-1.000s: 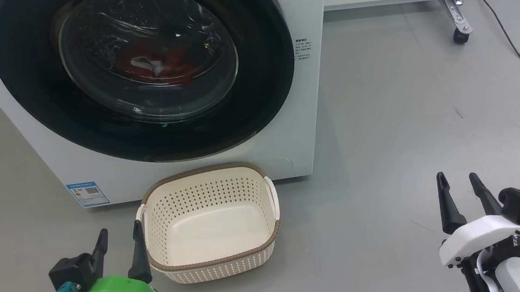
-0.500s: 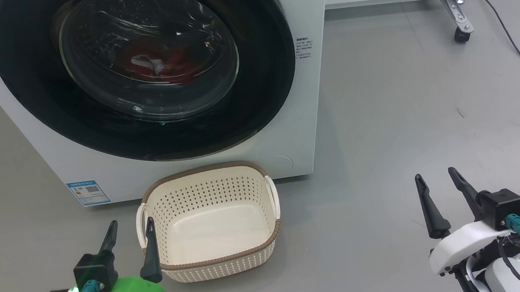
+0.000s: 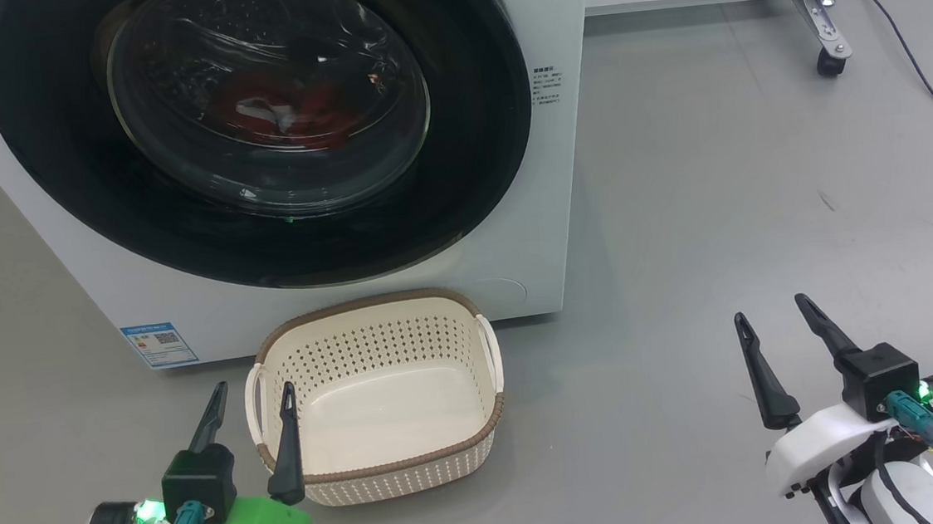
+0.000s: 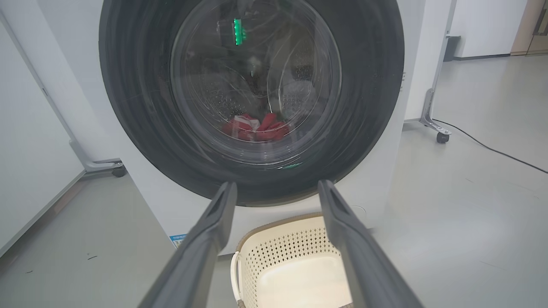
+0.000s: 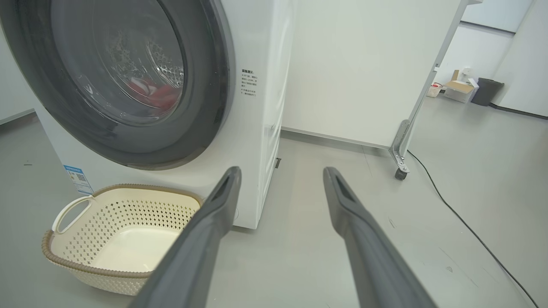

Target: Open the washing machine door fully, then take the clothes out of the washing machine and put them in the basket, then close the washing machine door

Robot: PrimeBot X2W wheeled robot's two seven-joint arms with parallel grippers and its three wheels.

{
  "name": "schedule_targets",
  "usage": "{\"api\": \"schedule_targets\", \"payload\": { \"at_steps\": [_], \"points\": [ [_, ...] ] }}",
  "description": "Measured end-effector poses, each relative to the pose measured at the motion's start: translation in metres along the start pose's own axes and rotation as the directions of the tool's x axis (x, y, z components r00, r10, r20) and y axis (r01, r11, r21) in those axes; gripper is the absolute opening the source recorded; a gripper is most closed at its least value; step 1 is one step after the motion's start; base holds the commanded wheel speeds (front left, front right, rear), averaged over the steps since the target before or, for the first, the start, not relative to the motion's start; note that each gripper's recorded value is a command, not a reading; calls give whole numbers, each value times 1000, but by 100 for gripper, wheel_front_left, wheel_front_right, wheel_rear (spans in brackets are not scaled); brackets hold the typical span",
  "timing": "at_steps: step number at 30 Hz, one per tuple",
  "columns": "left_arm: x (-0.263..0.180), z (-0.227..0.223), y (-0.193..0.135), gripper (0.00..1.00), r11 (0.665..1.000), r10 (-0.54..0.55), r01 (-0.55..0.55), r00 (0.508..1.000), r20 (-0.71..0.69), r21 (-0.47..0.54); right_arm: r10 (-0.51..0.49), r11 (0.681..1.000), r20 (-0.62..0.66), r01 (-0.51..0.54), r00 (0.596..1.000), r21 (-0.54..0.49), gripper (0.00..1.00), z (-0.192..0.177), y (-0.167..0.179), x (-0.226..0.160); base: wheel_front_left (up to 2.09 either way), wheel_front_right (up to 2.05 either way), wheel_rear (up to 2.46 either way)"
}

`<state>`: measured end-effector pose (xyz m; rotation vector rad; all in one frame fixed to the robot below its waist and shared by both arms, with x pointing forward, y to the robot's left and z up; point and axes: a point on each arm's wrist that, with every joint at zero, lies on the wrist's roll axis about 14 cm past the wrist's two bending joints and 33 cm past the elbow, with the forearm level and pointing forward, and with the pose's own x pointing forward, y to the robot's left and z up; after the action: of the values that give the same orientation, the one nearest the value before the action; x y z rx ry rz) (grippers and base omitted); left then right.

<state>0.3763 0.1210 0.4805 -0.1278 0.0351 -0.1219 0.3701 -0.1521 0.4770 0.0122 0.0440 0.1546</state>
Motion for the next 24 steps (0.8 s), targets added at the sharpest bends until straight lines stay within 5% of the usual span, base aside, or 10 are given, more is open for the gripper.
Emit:
{"api": "schedule_targets", "payload": {
  "at_steps": [17, 18, 19, 20, 24],
  "points": [
    [-1, -5, 3, 100, 1000, 22, -22, 1000, -16, -11, -20, 1000, 8, 20, 1000, 3, 100, 2, -6, 1, 0, 0, 0],
    [-1, -5, 3, 100, 1000, 23, -23, 1000, -16, -12, -20, 1000, 8, 20, 1000, 3, 77, 2, -6, 1, 0, 0, 0],
    [-1, -5, 3, 100, 1000, 24, -24, 1000, -16, -13, -21, 1000, 8, 21, 1000, 4, 7, 2, -6, 1, 0, 0, 0],
    [-1, -5, 4, 100, 1000, 25, -26, 1000, -16, -13, -21, 1000, 8, 21, 1000, 4, 0, 2, -6, 1, 0, 0, 0],
    [0, -6, 4, 100, 999, 28, -28, 999, -18, -15, -23, 1000, 7, 23, 1000, 11, 0, 2, -6, 1, 0, 0, 0]
  ]
}}
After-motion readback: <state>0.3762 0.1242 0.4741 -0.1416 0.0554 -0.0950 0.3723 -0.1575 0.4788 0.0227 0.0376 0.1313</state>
